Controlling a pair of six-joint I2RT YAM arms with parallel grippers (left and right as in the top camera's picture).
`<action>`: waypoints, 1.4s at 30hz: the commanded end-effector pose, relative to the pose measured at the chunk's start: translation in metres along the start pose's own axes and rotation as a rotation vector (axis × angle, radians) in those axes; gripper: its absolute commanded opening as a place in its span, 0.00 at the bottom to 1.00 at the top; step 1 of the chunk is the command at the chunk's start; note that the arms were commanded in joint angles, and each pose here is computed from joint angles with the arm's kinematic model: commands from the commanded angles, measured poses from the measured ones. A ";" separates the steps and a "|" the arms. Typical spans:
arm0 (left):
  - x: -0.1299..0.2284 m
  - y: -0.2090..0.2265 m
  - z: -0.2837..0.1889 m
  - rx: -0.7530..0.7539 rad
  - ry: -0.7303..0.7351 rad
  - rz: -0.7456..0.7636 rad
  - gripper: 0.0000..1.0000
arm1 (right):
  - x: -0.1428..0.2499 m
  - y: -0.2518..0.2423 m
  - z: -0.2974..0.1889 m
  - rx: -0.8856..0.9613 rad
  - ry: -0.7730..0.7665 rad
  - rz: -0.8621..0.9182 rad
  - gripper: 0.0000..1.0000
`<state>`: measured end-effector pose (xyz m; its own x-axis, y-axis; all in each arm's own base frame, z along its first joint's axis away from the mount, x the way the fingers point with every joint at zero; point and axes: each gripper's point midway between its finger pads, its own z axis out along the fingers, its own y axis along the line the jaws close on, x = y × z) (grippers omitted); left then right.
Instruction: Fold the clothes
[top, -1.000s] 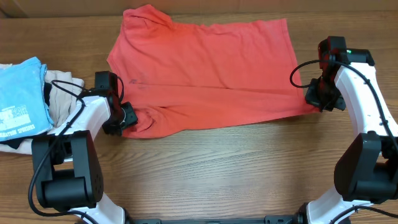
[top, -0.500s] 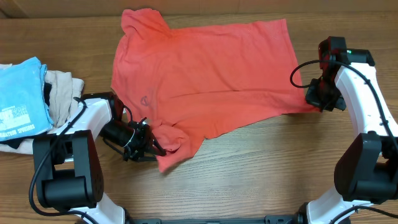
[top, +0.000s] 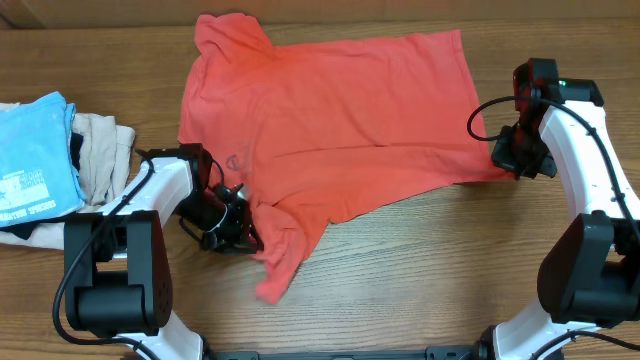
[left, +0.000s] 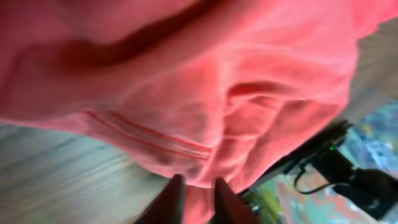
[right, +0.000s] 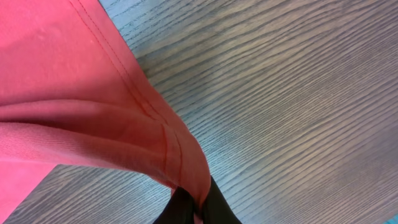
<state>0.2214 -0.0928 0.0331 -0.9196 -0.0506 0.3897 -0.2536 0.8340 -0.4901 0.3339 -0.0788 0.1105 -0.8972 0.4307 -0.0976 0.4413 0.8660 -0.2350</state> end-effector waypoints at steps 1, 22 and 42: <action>0.009 0.000 0.002 -0.003 0.036 -0.066 0.04 | -0.002 -0.004 -0.005 0.004 -0.018 0.010 0.04; -0.036 0.049 0.014 -0.333 -0.201 -0.184 0.31 | -0.003 -0.004 -0.005 0.002 -0.021 0.011 0.04; -0.142 0.092 -0.098 -0.373 -0.732 -0.346 0.20 | -0.002 -0.002 -0.005 -0.009 -0.017 0.011 0.04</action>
<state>0.3424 0.0225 0.0016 -0.8242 -0.5536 -0.1189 -0.5331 0.8295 -0.1666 0.3342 -0.0784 0.1104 -0.8971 0.4309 -0.0978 0.4416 0.8666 -0.2322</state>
